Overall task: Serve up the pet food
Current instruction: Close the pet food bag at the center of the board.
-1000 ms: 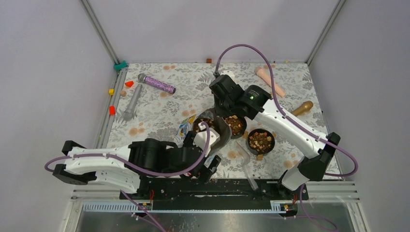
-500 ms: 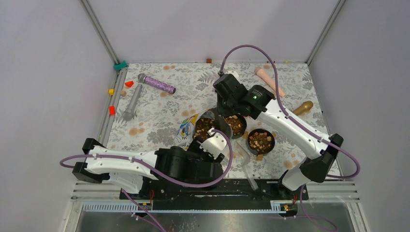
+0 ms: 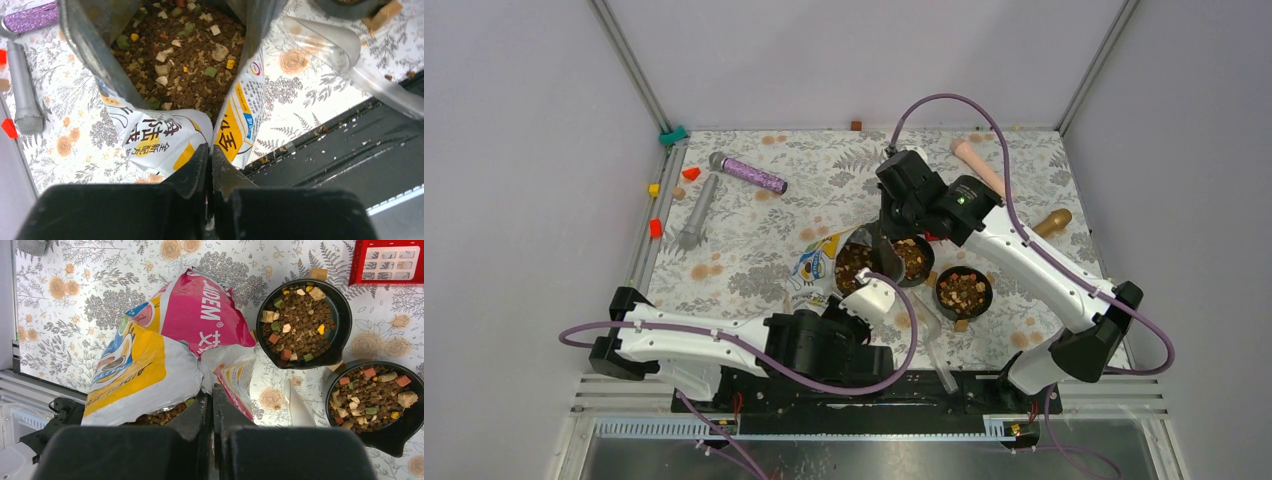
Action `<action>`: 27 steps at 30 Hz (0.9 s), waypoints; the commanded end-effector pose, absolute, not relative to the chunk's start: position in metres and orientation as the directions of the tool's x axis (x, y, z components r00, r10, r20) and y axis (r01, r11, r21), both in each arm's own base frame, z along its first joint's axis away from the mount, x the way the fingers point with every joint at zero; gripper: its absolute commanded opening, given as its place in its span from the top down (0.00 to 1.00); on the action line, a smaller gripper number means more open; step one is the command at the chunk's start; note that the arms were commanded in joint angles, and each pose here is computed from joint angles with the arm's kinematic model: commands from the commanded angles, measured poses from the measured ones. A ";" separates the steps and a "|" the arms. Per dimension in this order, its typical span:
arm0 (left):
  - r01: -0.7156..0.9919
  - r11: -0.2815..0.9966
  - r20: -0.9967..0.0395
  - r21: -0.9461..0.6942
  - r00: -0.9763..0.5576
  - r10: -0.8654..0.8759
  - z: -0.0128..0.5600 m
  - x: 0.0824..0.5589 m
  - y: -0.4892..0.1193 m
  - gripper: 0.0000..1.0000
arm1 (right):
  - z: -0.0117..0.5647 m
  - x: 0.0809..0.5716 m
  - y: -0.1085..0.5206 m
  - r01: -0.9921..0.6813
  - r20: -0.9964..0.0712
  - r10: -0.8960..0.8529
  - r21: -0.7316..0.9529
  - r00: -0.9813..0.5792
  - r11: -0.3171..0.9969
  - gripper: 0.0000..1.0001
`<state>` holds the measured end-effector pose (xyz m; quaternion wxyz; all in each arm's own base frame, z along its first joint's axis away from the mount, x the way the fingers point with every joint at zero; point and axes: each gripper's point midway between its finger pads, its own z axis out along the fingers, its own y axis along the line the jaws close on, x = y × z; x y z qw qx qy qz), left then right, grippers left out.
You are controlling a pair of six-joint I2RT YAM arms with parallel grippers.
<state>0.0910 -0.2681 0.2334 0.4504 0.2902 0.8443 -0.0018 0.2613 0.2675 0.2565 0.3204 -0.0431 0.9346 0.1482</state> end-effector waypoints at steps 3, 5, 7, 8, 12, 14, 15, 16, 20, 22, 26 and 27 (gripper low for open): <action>0.342 0.894 -0.838 0.291 -0.359 0.411 0.258 0.117 -0.235 1.00 | 0.280 0.282 0.228 -0.081 -0.692 0.104 0.229 -0.714 0.970 1.00; 0.277 0.921 -0.859 0.275 -0.359 0.365 0.267 0.125 -0.213 1.00 | 0.277 0.286 0.202 -0.019 -0.705 0.108 0.169 -0.701 0.985 1.00; 0.215 0.936 -0.869 0.280 -0.358 0.342 0.271 0.134 -0.188 1.00 | 0.274 0.286 0.179 0.031 -0.708 0.116 0.132 -0.697 0.991 1.00; 0.191 0.944 -0.874 0.268 -0.363 0.321 0.271 0.138 -0.179 1.00 | 0.273 0.286 0.166 0.060 -0.712 0.126 0.117 -0.691 0.991 1.00; 0.098 0.978 -0.897 0.184 -0.391 0.207 0.269 0.152 -0.145 1.00 | 0.270 0.275 0.138 0.086 -0.717 0.135 0.105 -0.684 0.991 1.00; 0.073 0.989 -0.908 0.132 -0.392 0.150 0.270 0.157 -0.135 1.00 | 0.268 0.267 0.139 0.044 -0.711 0.114 0.116 -0.694 0.992 1.00; 0.077 0.990 -0.911 0.116 -0.389 0.137 0.270 0.159 -0.133 1.00 | 0.267 0.262 0.143 0.004 -0.703 0.095 0.130 -0.704 0.992 1.00; 0.089 0.992 -0.915 0.095 -0.385 0.122 0.271 0.160 -0.132 1.00 | 0.266 0.258 0.151 -0.052 -0.696 0.068 0.150 -0.714 0.987 1.00; 0.201 0.979 -0.924 0.013 -0.372 0.089 0.279 0.167 -0.141 1.00 | 0.267 0.242 0.191 -0.340 -0.693 -0.081 0.245 -0.717 0.908 0.98; 0.239 0.970 -0.931 -0.036 -0.361 0.054 0.286 0.169 -0.143 1.00 | 0.270 0.236 0.205 -0.470 -0.713 -0.164 0.255 -0.682 0.845 0.92; 0.298 0.952 -0.932 -0.068 -0.359 0.045 0.298 0.170 -0.142 1.00 | 0.284 0.241 0.212 -0.604 -0.784 -0.262 0.175 -0.564 0.777 0.72; 0.300 0.952 -0.930 -0.055 -0.362 0.060 0.298 0.170 -0.141 1.00 | 0.291 0.245 0.213 -0.627 -0.807 -0.274 0.148 -0.524 0.765 0.58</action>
